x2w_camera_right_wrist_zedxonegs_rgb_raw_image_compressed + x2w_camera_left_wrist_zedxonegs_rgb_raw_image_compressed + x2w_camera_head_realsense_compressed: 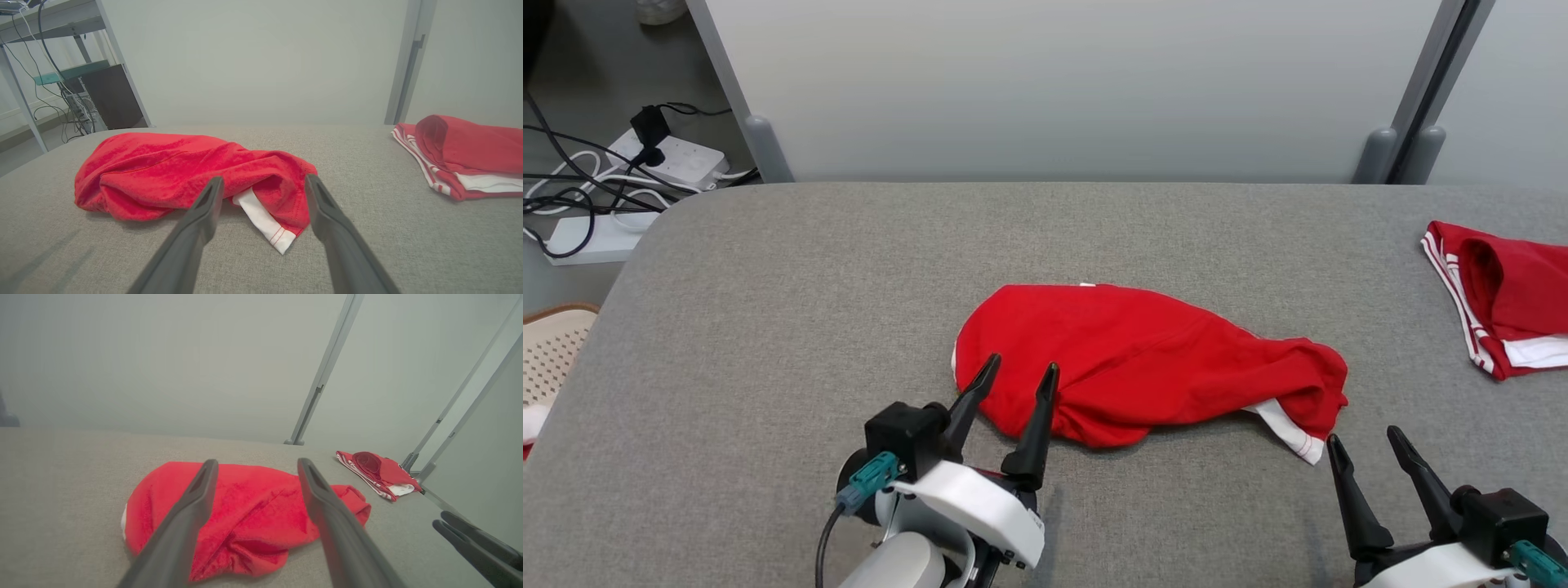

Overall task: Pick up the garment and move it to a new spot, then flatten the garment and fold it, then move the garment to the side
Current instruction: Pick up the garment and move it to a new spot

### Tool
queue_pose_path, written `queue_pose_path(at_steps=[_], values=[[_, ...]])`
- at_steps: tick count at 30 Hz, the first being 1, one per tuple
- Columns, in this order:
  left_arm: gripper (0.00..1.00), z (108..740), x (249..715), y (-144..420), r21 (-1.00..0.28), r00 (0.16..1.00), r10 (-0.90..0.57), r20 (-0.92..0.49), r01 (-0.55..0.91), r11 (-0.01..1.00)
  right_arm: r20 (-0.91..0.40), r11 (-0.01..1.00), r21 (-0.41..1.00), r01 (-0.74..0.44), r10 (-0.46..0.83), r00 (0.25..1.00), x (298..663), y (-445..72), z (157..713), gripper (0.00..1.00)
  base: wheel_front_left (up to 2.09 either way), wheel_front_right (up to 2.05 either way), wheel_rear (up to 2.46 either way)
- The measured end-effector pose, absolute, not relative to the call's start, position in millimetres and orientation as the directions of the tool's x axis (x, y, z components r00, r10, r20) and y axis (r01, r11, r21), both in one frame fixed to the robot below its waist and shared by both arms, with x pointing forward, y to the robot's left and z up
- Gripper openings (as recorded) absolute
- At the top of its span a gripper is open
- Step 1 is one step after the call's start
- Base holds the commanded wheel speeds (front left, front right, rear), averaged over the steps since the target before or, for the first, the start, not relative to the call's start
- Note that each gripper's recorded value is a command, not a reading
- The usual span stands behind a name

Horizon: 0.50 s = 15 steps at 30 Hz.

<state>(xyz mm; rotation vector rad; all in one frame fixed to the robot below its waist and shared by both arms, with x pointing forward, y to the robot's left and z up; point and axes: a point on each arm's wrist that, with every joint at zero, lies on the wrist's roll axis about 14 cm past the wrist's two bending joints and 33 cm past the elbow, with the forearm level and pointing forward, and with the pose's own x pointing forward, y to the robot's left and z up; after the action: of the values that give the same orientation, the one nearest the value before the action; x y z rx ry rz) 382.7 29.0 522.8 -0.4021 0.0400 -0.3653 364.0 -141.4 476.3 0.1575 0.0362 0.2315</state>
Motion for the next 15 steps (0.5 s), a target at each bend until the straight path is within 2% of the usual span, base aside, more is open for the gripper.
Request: queue_pose_path(at_steps=[8, 15], values=[[1.00, 525, 371, 77, -0.361, 0.977, -0.206, 0.062, 0.214, 0.908, -0.024, 0.958, 0.163, -0.236, 0.243, 0.970, 366, -137, 474, 1.00, 0.00, 0.00, 0.00], [1.00, 525, 355, 136, -0.282, 0.996, -0.026, 0.086, 0.049, 0.958, 0.058, 0.962, 0.170, -0.213, 0.206, 0.977, 367, -141, 499, 1.00, 0.00, 0.00, 0.00]])
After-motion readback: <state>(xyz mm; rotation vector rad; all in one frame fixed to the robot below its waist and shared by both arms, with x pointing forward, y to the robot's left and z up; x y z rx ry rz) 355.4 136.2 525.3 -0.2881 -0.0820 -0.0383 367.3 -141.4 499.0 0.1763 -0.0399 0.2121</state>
